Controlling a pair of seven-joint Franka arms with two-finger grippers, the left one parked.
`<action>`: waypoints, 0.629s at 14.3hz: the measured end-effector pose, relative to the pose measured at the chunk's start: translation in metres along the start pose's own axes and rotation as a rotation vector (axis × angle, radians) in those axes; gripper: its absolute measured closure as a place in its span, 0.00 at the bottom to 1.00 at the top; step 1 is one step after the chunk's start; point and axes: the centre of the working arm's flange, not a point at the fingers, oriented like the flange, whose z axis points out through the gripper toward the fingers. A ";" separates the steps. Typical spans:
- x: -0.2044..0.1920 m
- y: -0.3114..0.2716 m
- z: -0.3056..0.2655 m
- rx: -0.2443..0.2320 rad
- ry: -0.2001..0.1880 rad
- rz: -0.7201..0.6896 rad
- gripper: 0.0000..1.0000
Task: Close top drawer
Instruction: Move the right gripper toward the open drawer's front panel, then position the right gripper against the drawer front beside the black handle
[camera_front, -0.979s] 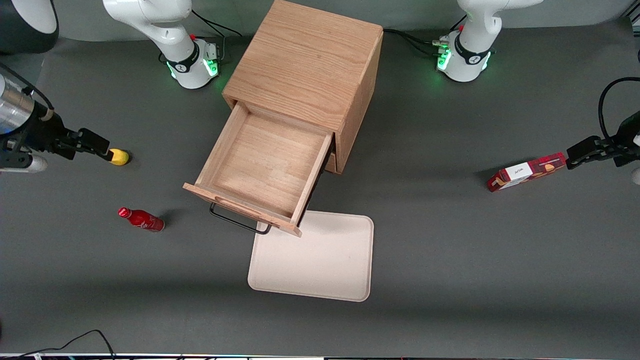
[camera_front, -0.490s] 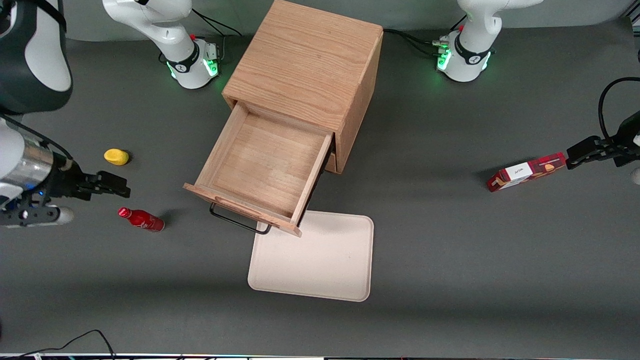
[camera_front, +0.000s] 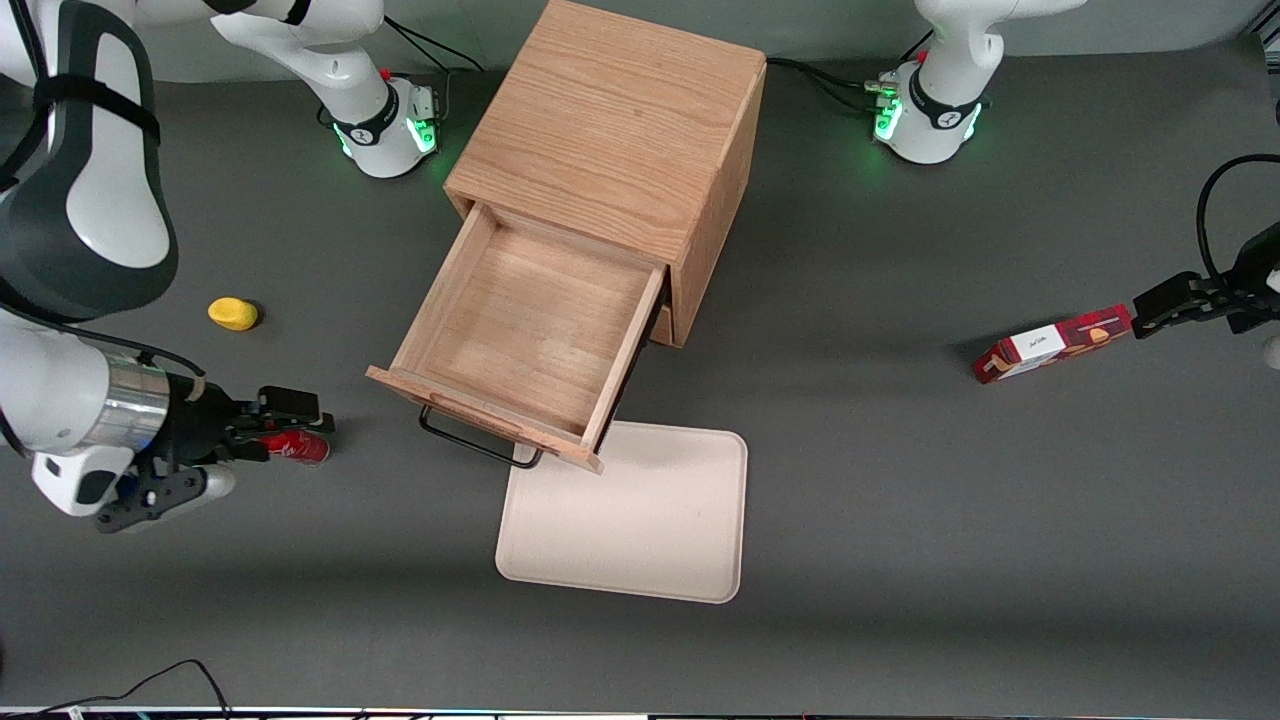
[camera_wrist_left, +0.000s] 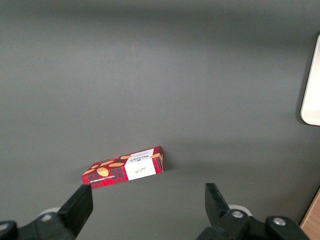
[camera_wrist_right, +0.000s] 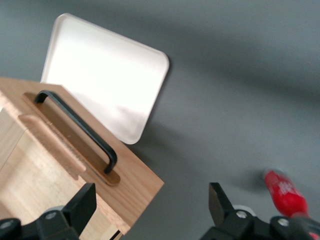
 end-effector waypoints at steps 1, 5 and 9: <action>0.004 -0.001 0.009 0.023 -0.003 -0.055 0.00; 0.020 -0.007 0.041 0.053 -0.023 -0.246 0.00; 0.036 -0.026 0.063 0.065 -0.026 -0.346 0.00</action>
